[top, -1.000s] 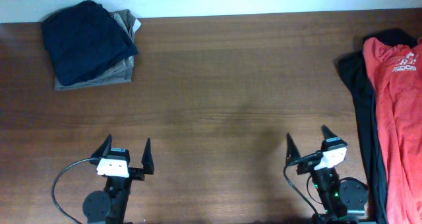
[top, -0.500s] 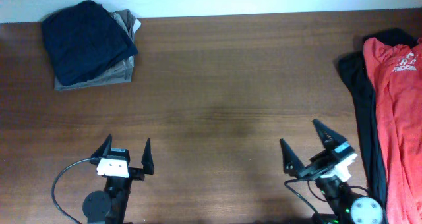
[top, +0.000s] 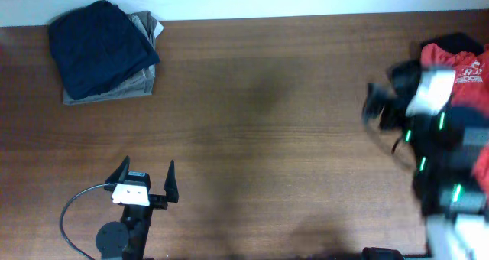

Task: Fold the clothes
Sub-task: 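Reach right gripper to the orange T-shirt on the right pile and grasp it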

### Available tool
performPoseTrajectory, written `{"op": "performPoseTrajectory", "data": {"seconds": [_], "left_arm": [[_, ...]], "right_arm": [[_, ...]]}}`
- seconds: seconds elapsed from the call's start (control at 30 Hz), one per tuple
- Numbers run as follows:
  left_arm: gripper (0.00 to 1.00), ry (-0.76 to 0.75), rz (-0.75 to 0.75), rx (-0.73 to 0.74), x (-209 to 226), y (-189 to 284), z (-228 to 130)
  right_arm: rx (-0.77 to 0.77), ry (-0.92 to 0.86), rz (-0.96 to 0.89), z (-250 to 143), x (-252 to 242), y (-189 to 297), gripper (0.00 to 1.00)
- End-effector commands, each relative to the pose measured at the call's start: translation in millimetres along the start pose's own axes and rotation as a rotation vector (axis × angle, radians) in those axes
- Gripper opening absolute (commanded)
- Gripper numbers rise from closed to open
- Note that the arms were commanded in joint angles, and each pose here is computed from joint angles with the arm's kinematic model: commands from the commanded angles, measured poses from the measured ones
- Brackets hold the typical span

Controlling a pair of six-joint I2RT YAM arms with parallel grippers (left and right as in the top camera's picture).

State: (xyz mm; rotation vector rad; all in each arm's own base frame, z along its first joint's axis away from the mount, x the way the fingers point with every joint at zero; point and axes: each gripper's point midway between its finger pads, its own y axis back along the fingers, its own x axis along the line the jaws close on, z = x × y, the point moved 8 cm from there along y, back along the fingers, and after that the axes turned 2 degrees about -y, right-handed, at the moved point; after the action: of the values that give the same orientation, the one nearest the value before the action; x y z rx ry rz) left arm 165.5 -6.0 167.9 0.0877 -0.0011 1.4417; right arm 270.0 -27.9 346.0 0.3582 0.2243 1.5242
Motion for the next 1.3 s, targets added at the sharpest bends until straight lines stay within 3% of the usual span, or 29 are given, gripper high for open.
{"op": "performPoseTrajectory", "data": {"seconds": [0.0,0.23,0.53,0.67,0.9,1.27], "left_arm": [[0.99,-0.009,0.007,-0.001,0.2,-0.1,-1.7],[0.99,-0.009,0.007,-0.001,0.2,-0.1,-1.7],[0.99,-0.009,0.007,-0.001,0.2,-0.1,-1.7],[0.99,-0.009,0.007,-0.001,0.2,-0.1,-1.7],[0.99,-0.009,0.007,-0.001,0.2,-0.1,-1.7],[0.99,-0.009,0.007,-0.001,0.2,-0.1,-1.7]], "right_arm": [[0.157,-0.015,-0.182,25.2,-40.9,-41.1,0.99],[0.459,-0.146,-0.305,25.0,-118.4,-112.6,0.99],[0.566,-0.216,-0.438,-27.5,-187.7,-165.2,1.00],[0.593,-0.242,-0.465,-48.8,-212.4,-176.6,0.93],[0.646,-0.243,-0.503,-83.0,-252.2,-185.6,0.92],[0.673,-0.280,-0.472,-115.1,-266.8,-205.2,0.82]]}}
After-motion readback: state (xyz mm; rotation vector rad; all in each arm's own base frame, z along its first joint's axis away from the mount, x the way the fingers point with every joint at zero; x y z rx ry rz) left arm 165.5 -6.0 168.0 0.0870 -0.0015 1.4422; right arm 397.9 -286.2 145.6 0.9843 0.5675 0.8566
